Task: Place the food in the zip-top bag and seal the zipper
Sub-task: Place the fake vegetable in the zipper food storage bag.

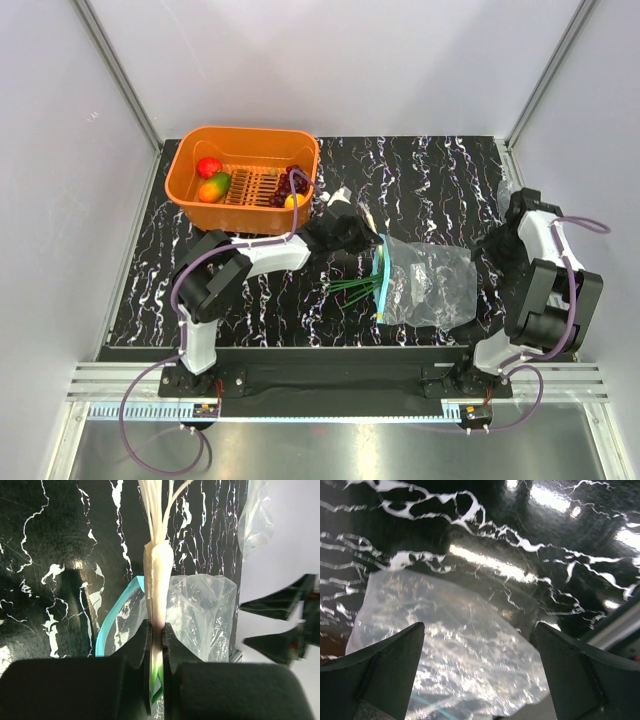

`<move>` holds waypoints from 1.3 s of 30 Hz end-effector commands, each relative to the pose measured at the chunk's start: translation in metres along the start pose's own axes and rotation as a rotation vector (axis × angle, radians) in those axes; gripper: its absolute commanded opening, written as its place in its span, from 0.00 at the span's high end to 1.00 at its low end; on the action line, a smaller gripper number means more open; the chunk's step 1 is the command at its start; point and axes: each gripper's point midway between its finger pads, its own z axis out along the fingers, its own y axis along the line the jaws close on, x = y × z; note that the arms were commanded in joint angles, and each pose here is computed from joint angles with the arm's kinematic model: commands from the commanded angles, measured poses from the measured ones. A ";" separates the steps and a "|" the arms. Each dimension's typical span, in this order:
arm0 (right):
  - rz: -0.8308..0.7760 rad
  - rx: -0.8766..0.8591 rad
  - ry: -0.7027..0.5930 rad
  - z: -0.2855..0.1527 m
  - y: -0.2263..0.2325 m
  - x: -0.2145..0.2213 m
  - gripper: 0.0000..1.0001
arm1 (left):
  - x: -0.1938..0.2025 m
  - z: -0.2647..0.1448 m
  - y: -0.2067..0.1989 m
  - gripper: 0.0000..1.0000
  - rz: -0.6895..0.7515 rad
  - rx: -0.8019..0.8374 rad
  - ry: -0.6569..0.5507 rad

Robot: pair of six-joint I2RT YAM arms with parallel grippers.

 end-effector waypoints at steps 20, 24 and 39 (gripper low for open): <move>0.104 -0.371 0.045 0.014 0.050 0.045 0.05 | -0.003 0.020 -0.025 1.00 -0.390 0.038 0.062; 0.014 -0.392 0.053 0.009 0.054 0.055 0.16 | 0.001 0.028 -0.022 1.00 -0.352 -0.002 0.088; -0.210 -0.405 0.073 0.002 0.060 0.081 0.24 | 0.040 0.055 -0.012 1.00 -0.257 -0.084 0.182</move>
